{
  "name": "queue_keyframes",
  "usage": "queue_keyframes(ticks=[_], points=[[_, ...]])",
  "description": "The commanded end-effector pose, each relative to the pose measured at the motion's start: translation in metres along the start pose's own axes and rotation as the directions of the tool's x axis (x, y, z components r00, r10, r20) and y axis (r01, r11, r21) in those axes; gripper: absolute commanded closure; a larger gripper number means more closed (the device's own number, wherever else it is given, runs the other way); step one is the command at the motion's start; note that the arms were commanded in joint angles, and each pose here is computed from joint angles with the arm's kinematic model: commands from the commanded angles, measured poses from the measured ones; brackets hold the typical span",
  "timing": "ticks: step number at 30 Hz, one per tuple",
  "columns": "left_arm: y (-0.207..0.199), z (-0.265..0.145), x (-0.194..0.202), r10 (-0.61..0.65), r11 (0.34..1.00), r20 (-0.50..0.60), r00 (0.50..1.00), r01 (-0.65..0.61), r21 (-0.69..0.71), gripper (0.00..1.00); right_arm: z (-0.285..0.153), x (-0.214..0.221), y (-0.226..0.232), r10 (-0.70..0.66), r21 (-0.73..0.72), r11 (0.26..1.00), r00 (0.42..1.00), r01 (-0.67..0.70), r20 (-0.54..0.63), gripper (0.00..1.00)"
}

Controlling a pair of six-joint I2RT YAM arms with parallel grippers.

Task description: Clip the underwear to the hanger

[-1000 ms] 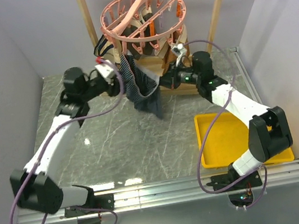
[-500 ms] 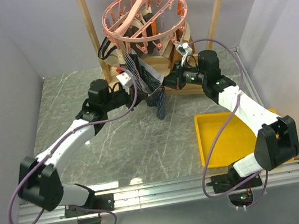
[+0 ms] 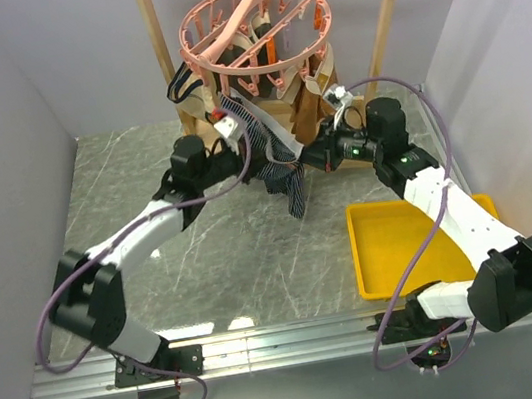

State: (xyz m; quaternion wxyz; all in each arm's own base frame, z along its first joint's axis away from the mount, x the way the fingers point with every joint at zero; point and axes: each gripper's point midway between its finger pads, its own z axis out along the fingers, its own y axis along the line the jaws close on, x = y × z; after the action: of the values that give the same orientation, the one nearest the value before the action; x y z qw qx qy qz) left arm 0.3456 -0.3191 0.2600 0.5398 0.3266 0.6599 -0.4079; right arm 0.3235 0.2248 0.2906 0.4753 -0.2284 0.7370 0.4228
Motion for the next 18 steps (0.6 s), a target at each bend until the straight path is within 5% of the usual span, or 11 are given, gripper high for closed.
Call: queue_keyframes(ticks=[1, 12, 16, 18], points=[[0.019, 0.029, -0.043, -0.011, 1.0, 0.136, 0.991, 0.015, -0.027, 0.96, -0.004, 0.011, 0.011, -0.068, -0.031, 0.997, 0.997, 0.067, -0.023, 1.0], [0.035, 0.069, -0.043, -0.041, 0.998, 0.134, 0.99, 0.047, -0.043, 0.96, 0.039, 0.046, 0.039, -0.132, -0.108, 0.987, 0.988, 0.123, -0.084, 1.0], [0.039, 0.069, -0.04, -0.038, 0.998, 0.128, 0.991, 0.043, -0.043, 0.93, 0.061, 0.056, 0.009, -0.101, -0.004, 0.995, 0.99, 0.102, -0.096, 1.0], [0.041, 0.07, -0.035, -0.057, 0.998, 0.098, 0.994, 0.06, -0.031, 0.88, 0.08, 0.065, -0.033, -0.043, 0.164, 0.985, 0.993, 0.061, -0.114, 1.0]])
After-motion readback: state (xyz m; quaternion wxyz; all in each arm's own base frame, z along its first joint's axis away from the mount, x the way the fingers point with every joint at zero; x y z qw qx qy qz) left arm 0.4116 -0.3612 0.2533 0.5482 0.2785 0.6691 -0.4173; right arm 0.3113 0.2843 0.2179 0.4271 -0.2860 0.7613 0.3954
